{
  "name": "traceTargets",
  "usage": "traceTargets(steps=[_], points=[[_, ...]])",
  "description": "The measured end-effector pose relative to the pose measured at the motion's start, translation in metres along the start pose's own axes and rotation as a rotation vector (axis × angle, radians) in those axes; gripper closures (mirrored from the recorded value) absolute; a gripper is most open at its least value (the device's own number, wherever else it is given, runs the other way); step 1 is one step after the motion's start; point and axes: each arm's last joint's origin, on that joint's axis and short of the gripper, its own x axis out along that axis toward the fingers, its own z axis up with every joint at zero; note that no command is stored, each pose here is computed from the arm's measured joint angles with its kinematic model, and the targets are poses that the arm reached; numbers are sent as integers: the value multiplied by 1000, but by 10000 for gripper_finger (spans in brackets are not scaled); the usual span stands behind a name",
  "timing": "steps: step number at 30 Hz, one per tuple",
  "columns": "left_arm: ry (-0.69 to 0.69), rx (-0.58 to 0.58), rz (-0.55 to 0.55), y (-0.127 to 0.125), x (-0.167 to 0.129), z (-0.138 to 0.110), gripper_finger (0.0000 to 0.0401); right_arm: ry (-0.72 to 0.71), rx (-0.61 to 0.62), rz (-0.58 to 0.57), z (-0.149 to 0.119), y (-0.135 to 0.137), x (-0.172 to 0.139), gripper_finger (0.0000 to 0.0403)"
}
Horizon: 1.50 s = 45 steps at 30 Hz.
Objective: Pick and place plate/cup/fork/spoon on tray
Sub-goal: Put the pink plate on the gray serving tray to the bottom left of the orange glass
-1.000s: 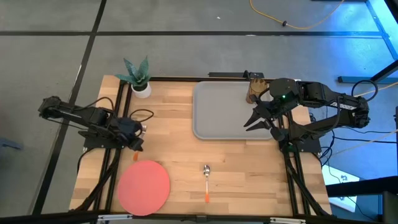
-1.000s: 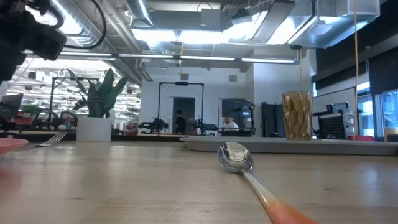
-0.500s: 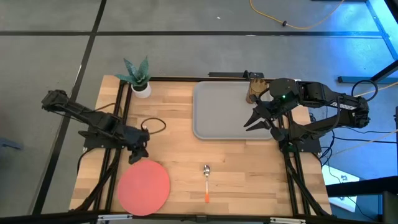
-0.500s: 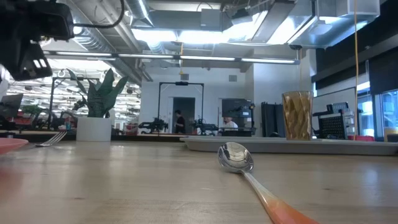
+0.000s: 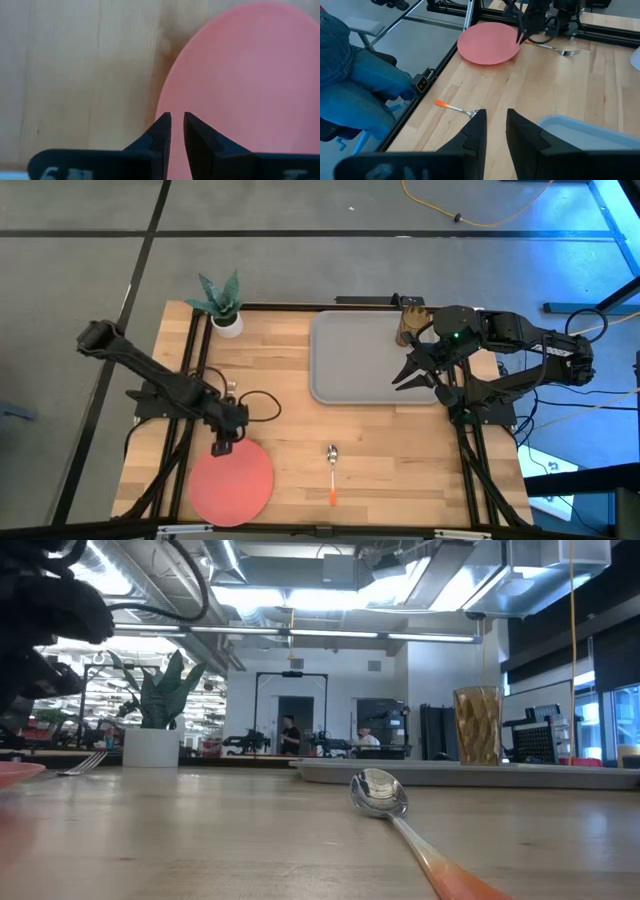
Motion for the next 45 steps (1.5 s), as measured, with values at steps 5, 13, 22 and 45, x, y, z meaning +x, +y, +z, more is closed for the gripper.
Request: traceTargets(steps=[5, 13, 22, 45], points=[[7, 30, 60, 0, 8, 0, 356, 0, -30, 0, 0, 0, 0, 330], [21, 26, 61, 0, 11, 0, 356, 1, -52, 0, 0, 0, 0, 330], [19, 21, 64, 0, 11, 0, 356, 1, -52, 0, 0, 0, 0, 330], [39, -53, 79, -1, 21, 1, 356, 1, -51, 0, 0, 0, 0, 330]])
